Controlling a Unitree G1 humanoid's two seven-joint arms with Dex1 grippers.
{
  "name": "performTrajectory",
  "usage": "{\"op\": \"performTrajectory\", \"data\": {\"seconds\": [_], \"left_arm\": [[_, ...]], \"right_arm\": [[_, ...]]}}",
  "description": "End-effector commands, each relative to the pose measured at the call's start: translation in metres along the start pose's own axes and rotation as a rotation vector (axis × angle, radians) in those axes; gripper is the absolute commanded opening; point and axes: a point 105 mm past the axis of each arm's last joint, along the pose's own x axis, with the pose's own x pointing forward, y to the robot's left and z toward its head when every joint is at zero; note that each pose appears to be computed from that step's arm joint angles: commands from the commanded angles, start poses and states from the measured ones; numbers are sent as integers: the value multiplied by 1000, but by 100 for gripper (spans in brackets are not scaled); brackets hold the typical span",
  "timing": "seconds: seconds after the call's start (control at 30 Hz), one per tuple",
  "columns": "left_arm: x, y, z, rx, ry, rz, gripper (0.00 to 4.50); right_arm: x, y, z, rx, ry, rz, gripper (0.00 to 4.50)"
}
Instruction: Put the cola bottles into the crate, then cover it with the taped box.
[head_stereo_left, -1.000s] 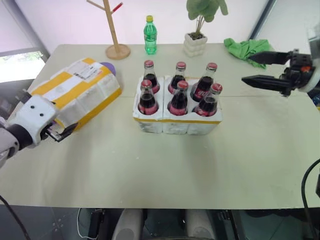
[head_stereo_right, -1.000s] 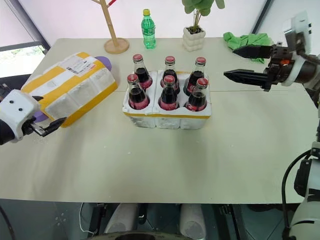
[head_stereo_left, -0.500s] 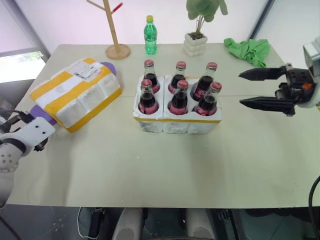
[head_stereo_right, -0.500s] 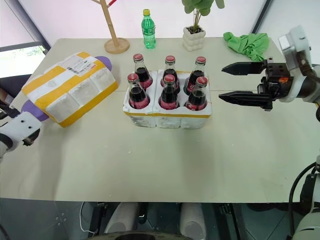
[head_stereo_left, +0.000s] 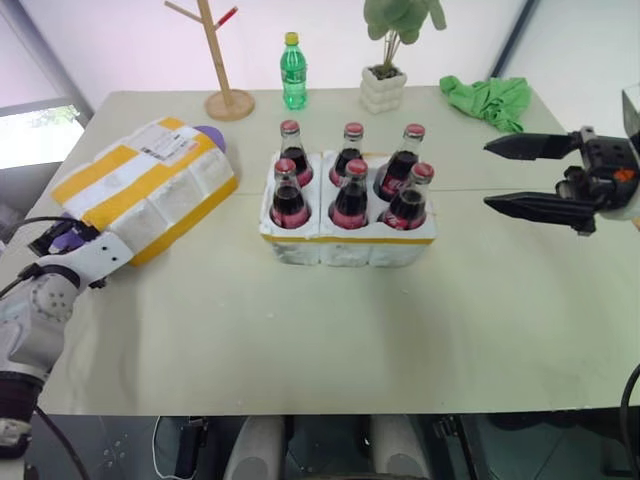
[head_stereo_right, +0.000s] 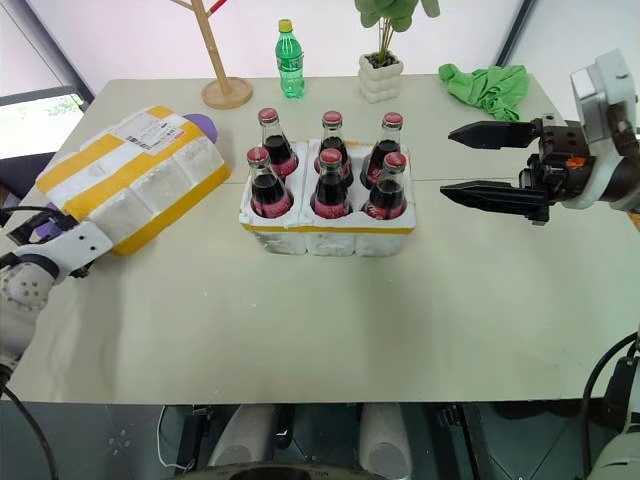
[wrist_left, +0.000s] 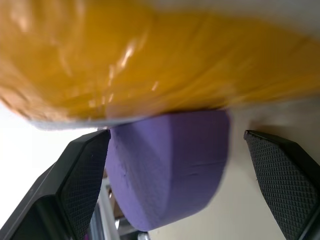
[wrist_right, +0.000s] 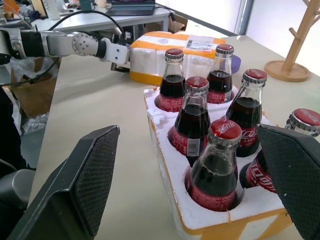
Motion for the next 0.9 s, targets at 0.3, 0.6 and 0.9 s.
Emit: {"op": "performTrajectory", "data": {"seconds": [0.3,0.6,0.9], "left_arm": [[10,19,1,22,-3,105,63],[2,40,-3,37,-1,161,60],[-19,101,0,75,-32,273,60]], "right_arm": [[-2,4,12,-48,-19,-14,450],[-1,2,10,-44,-11,-23,450],[-10,-7,3,-9,9,-85,450]]}}
